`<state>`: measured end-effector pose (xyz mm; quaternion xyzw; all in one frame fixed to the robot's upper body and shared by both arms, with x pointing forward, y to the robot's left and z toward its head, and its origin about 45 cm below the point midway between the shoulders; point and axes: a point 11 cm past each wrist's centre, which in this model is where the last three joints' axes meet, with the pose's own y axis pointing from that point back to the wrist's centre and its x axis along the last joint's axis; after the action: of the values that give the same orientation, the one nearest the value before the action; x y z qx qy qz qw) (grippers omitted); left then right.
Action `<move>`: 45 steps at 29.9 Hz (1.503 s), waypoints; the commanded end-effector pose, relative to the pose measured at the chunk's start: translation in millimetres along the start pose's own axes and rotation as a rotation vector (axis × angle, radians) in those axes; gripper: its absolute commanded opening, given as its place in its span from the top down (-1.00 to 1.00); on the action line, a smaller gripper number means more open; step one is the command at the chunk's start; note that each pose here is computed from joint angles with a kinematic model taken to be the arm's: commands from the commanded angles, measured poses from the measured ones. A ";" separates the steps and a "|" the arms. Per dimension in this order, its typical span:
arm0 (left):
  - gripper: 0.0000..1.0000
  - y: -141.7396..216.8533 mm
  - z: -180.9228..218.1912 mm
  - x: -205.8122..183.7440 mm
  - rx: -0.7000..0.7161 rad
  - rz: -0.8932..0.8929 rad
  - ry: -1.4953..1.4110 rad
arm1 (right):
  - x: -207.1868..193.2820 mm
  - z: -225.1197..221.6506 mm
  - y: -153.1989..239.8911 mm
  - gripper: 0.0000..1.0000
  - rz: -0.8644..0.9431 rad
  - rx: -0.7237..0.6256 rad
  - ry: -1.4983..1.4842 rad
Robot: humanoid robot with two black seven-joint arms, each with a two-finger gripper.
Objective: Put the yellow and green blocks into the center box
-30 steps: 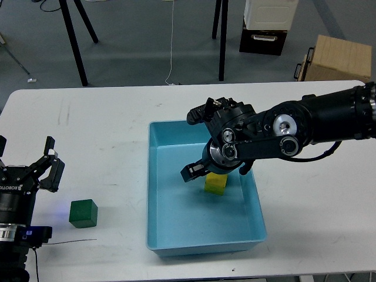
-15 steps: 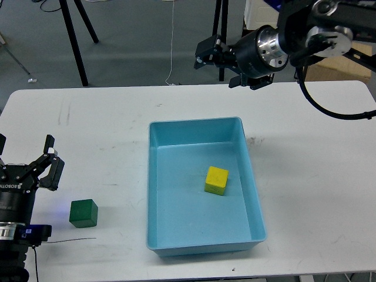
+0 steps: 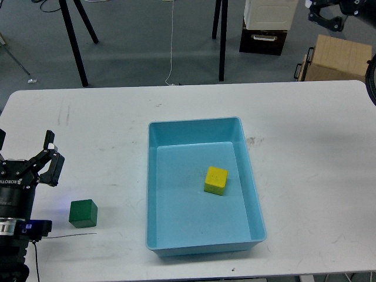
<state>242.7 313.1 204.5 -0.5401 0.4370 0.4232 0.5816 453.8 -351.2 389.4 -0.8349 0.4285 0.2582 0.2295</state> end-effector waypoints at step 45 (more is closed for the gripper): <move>-1.00 -127.8 96.0 -169.1 0.365 -0.267 -0.820 | 57.2 200.8 237.0 -0.98 0.314 0.309 -0.650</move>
<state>313.8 411.9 371.0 -0.3682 0.2129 0.4449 0.7882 236.9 -390.4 159.1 -0.5846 0.4921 0.4764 0.4349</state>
